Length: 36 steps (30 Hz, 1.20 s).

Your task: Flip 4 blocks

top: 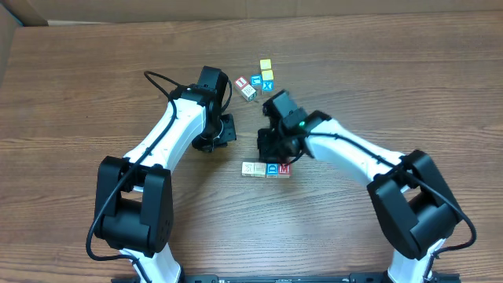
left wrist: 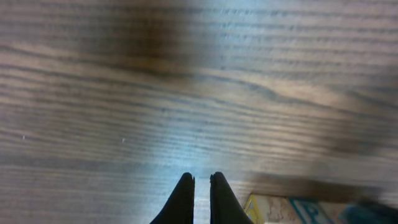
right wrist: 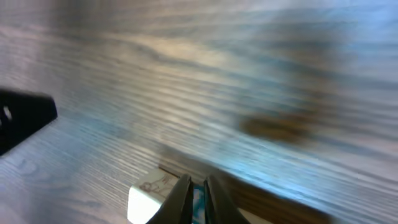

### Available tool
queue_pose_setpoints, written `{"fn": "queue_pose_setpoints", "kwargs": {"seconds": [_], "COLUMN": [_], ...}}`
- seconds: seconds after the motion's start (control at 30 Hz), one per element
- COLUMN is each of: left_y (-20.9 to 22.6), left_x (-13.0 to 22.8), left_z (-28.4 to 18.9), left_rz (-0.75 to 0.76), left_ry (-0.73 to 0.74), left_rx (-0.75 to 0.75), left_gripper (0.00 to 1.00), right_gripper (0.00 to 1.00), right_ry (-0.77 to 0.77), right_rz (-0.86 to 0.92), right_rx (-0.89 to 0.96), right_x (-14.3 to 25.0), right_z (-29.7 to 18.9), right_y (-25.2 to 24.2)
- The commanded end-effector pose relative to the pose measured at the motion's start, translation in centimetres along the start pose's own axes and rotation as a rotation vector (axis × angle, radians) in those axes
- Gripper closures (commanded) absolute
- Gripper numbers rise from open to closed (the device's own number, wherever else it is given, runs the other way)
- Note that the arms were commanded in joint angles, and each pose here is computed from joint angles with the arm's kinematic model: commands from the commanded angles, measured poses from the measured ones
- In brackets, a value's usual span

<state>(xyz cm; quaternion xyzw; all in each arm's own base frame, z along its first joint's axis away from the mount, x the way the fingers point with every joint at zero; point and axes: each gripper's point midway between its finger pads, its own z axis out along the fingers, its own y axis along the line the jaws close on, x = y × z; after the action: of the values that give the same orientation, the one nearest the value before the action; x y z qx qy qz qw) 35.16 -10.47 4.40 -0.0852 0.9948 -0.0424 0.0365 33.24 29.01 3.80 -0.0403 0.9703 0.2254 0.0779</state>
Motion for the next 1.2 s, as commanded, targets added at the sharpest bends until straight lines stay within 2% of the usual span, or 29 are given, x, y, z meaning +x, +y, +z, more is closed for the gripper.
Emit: {"fn": "queue_pose_setpoints", "kwargs": {"seconds": [0.0, 0.13, 0.2, 0.43, 0.7, 1.17], "left_y": [0.0, -0.2, -0.7, -1.6, -1.9, -2.9], "left_x": [0.4, 1.7, 2.5, 4.5, 5.8, 6.9], "left_z": [0.5, 0.9, 1.2, 2.7, 3.3, 3.0], "left_rz": [0.023, 0.03, 0.032, 0.056, 0.079, 0.071], "left_ry": [0.021, 0.064, 0.092, 0.133, 0.158, 0.215], "left_rx": [-0.018, -0.008, 0.018, 0.055, 0.05, 0.113], "left_gripper": [0.96, 0.96, 0.96, 0.96, 0.96, 0.96], "right_gripper": [0.9, 0.91, 0.96, 0.96, 0.96, 0.96], "right_ry": [-0.084, -0.051, 0.007, 0.169, 0.152, 0.112], "right_rz": [0.022, 0.093, 0.14, 0.228, 0.368, 0.29], "right_rx": [-0.025, 0.019, 0.061, 0.16, 0.193, 0.171], "right_x": [-3.5, -3.2, -1.9, 3.1, 4.8, 5.4], "right_z": [-4.0, -6.2, -6.6, -5.7, -3.3, -1.4], "right_y": [0.2, -2.0, -3.7, -7.2, -9.0, -6.7]}}
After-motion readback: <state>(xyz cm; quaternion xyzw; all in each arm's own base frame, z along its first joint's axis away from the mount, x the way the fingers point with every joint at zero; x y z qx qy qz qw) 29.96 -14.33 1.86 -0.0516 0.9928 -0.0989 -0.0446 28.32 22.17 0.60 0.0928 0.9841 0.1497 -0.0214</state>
